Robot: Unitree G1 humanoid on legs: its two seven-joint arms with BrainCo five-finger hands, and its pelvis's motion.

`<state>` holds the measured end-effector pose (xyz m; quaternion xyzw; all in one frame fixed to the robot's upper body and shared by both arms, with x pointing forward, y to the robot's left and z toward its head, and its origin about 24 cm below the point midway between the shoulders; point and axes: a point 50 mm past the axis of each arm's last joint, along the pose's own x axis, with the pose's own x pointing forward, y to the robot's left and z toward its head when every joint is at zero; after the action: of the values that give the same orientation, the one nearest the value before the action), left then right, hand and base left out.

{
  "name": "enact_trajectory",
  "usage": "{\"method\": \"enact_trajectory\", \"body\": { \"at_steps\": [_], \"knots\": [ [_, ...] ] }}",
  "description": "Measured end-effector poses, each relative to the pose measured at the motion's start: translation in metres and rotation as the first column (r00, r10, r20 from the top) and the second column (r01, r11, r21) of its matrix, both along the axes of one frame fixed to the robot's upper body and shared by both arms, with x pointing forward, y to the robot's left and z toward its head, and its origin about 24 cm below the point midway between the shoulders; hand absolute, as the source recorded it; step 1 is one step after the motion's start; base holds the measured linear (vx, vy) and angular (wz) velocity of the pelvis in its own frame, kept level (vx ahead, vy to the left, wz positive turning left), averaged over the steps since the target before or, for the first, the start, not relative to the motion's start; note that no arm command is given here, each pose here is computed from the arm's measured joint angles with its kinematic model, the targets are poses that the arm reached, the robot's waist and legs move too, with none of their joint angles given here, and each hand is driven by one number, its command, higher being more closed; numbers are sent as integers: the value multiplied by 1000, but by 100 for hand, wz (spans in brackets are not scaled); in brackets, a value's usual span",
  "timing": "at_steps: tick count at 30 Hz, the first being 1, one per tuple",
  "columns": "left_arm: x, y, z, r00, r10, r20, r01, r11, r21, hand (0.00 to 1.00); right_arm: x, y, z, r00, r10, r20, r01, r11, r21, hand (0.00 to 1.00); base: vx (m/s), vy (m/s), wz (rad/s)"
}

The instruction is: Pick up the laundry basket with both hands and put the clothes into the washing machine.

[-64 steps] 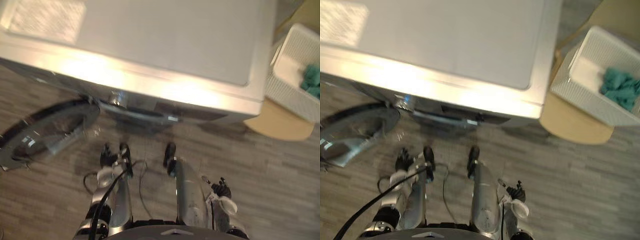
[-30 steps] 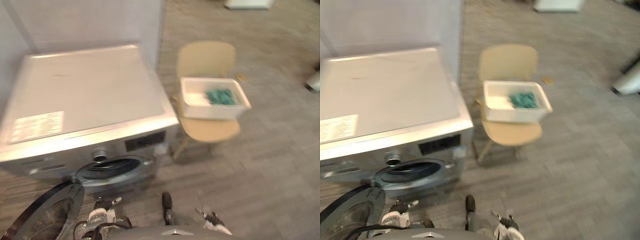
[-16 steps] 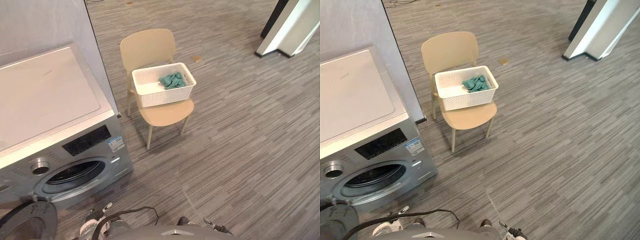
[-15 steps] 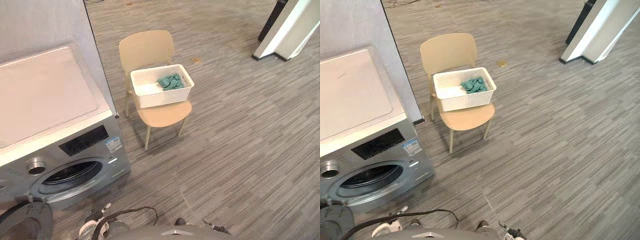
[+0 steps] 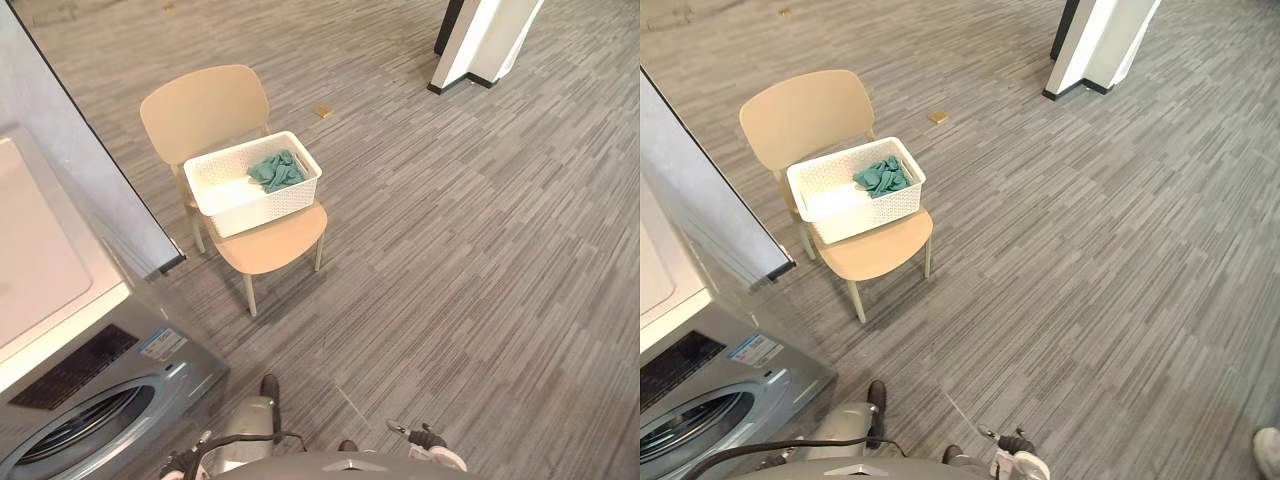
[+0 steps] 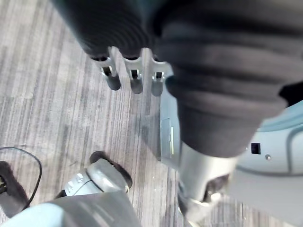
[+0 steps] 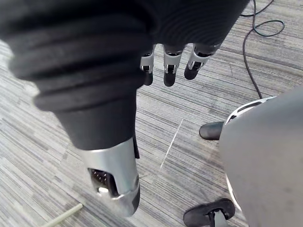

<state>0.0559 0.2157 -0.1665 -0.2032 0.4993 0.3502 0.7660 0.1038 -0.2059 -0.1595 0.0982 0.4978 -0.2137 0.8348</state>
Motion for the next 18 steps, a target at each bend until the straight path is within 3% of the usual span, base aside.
{"method": "enact_trajectory", "body": {
  "at_steps": [4,9,15,18],
  "knots": [
    [-9,-2,-2,999,29,-14,-29,1000,-11,0,-1,3,-2,1000,21,-7,-21,1000,18,0,338,135,-6],
    [3,5,2,997,-78,-1,78,997,24,0,-1,2,-1,999,47,0,-47,999,25,0,370,78,16],
    [10,-1,2,996,-86,-39,87,995,37,0,5,-12,6,995,-69,77,68,998,18,0,333,-160,91],
    [28,-14,6,988,-149,47,148,989,22,0,3,-13,7,988,-118,96,116,993,23,0,250,-347,88]
  ]
}}
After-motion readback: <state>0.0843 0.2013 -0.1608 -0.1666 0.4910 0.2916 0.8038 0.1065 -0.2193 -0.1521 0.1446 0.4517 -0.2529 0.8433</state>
